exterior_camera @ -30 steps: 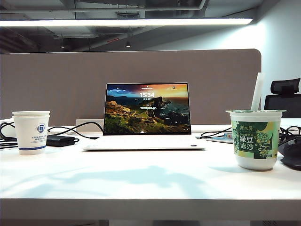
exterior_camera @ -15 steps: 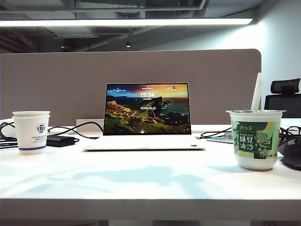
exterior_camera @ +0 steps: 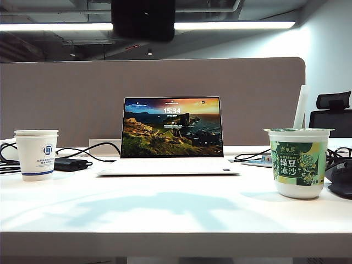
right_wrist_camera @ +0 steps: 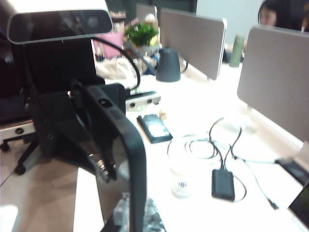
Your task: Pick up the black phone, pick up the charger plug, insert the charger plug into the phone's charging port, and finally place the connected phone back on the desk.
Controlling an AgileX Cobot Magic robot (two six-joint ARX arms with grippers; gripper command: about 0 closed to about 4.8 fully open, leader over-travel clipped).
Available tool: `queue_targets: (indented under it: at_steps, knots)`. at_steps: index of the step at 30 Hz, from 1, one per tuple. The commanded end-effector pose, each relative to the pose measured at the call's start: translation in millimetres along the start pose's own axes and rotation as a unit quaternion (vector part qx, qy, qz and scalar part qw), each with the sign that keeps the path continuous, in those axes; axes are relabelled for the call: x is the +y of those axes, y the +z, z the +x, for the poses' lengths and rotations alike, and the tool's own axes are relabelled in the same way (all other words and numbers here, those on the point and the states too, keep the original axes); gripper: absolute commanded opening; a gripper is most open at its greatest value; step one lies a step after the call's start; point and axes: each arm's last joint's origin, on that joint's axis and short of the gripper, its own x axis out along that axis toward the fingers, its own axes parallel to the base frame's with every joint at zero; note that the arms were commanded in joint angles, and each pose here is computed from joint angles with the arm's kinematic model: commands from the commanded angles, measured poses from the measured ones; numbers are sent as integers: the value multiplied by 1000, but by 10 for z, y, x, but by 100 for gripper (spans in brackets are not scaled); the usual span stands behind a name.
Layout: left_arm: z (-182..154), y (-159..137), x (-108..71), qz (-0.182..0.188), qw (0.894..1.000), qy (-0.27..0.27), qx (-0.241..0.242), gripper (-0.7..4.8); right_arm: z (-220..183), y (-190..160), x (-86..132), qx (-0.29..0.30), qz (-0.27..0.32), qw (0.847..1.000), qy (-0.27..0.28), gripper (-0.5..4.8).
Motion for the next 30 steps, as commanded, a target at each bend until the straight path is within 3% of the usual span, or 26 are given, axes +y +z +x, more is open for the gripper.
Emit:
queue_targets:
  at_steps: [1,10,15,17,21,26,30]
  knots:
    - [-10,-1,-9,32,999,8,12,-6,-27,-1,31,13,-12,1000,0,25]
    - [-20,-123,3,46,995,59,72,-6,-98,-76,91,70,-3,997,-37,0]
    - [-21,-132,6,51,993,67,78,-6,-150,-82,134,108,-9,993,-56,0]
    - [-20,-134,6,51,993,67,78,-6,-169,-54,129,123,-4,988,-89,0]
    - [-21,-135,5,49,993,68,79,-6,-220,50,118,145,-8,974,-173,0]
    - [-21,-135,5,48,993,68,79,-6,-306,170,113,171,-18,943,-283,0]
    - [-21,-135,5,48,993,68,79,-6,-365,186,98,190,-5,923,-334,0]
